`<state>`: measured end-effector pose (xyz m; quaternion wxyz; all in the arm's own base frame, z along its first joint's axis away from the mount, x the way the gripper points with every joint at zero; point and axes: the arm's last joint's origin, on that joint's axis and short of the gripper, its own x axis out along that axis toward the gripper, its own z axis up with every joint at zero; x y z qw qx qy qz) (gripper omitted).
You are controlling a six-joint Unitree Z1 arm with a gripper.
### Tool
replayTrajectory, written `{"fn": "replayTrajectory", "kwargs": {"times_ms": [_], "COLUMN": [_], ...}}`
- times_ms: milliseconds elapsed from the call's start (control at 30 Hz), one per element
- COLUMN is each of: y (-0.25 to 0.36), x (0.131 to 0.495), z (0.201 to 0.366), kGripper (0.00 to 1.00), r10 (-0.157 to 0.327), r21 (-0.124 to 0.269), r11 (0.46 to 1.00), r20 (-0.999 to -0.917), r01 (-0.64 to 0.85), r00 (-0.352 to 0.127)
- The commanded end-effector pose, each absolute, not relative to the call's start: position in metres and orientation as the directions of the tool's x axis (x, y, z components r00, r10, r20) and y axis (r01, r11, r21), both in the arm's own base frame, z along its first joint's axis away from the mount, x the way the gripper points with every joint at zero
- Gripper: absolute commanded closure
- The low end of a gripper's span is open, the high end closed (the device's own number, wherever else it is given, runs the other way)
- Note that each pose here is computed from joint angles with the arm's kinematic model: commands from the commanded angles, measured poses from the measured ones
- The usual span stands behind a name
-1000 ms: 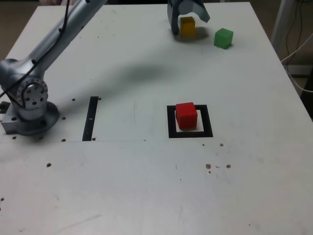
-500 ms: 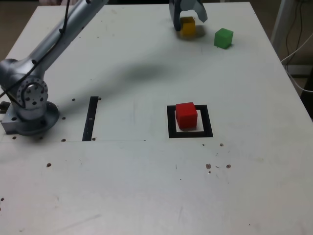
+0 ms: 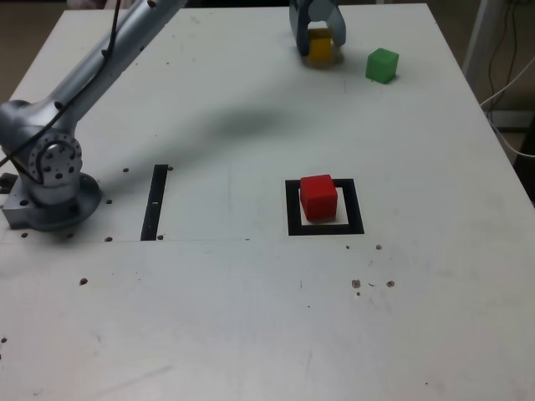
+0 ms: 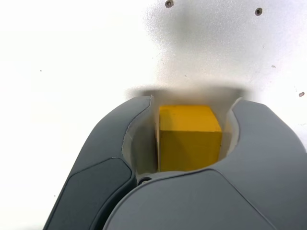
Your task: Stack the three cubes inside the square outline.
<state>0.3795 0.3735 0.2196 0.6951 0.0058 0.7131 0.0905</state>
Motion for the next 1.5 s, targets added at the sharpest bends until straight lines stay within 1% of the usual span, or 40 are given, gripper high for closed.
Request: {"fn": "replayTrajectory", "kwargs": {"times_ms": [0,200,433,533,800,967,1167,1333,1467], "y": [0.373,0.370,0.358,0.350,0.320,0.292,0.252,0.218,0.194], "x": [0.380,0.380,0.380,0.379,0.368,0.361,0.357,0.349,0.342], "z": [0.222,0.226,0.241,0.250,0.285,0.304,0.313,0.321,0.326], "kGripper": [0.72,0.72,0.72,0.72,0.72,0.72,0.72,0.72,0.72], "r10": [0.135,0.132,0.118,0.108,0.095,0.082,0.063,0.064,0.059], "r21": [0.138,0.134,0.119,0.109,0.096,0.084,0.064,0.063,0.058], "r11": [0.984,0.985,0.988,0.990,0.992,0.995,0.998,0.998,0.998], "r20": [-0.9904,-0.9909,-0.9929,-0.9940,-0.9953,-0.9959,-0.9961,-0.9963,-0.9973], "r01": [-0.115,-0.112,-0.094,-0.086,-0.077,-0.054,-0.020,0.003,0.010], "r00": [-0.030,-0.024,-0.016,-0.016,-0.022,-0.039,-0.062,-0.057,-0.044]}}
